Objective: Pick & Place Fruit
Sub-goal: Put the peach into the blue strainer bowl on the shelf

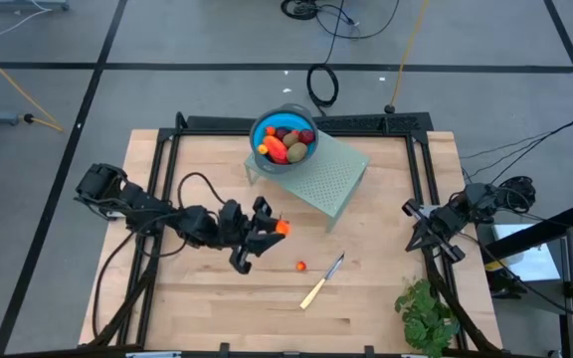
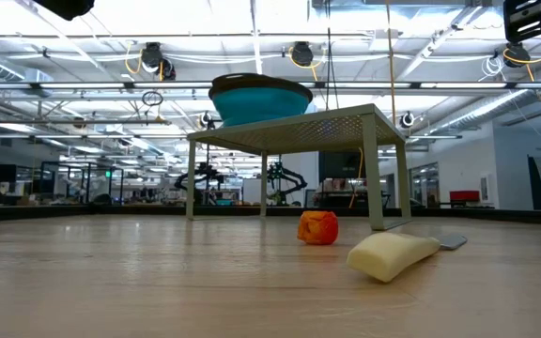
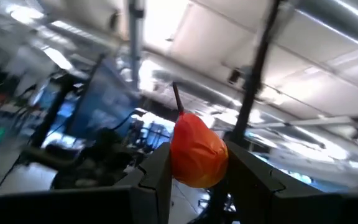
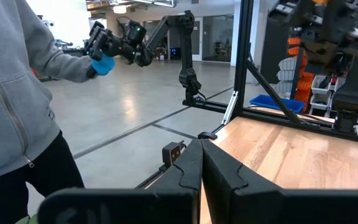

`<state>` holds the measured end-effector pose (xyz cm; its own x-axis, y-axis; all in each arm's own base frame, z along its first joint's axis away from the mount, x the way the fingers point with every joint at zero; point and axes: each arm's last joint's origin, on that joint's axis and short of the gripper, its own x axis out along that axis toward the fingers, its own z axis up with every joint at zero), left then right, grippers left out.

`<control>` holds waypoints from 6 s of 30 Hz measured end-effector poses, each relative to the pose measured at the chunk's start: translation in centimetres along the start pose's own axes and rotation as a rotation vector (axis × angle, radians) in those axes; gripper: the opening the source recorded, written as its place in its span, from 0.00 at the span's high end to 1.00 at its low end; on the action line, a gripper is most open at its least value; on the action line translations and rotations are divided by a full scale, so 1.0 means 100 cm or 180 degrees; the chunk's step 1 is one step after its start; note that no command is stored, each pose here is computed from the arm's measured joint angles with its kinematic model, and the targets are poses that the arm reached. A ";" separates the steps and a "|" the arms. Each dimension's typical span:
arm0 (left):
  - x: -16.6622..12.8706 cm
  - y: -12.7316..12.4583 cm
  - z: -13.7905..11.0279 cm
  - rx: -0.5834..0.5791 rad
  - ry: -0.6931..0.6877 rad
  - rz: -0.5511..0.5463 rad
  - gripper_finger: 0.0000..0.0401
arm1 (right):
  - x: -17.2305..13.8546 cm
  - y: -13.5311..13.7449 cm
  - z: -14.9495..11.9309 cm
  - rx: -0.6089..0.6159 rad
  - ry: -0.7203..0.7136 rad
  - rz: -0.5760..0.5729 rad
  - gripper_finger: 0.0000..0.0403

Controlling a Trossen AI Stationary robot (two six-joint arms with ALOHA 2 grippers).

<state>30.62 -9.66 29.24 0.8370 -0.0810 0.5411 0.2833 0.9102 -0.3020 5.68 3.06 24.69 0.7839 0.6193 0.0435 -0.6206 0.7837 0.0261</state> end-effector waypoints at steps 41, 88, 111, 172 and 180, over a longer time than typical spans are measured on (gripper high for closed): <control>0.085 0.088 0.089 0.2172 0.1238 0.3409 0.70 | 0.000 0.000 -0.001 0.0002 0.0016 -0.0003 1.00; 0.037 0.232 0.118 -0.0283 0.2270 0.3588 0.70 | 0.000 0.000 -0.001 0.0005 0.0016 -0.0003 1.00; 0.025 0.242 0.112 -0.0573 0.2490 0.3814 0.70 | 0.000 0.000 -0.001 0.0006 0.0017 -0.0002 1.00; 0.095 0.063 0.100 -0.1306 0.2417 0.2250 0.76 | 0.000 0.000 -0.001 0.0006 0.0019 0.0011 1.00; 0.095 0.019 0.081 -0.1336 0.2478 0.2161 0.77 | 0.000 0.000 -0.001 0.0006 0.0019 0.0011 1.00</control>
<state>35.35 -5.42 40.17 0.9017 0.0148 -0.4322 -0.3318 0.6646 -0.6695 5.69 3.07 24.62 0.7818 0.6224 0.0376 -0.6234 0.7814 0.0279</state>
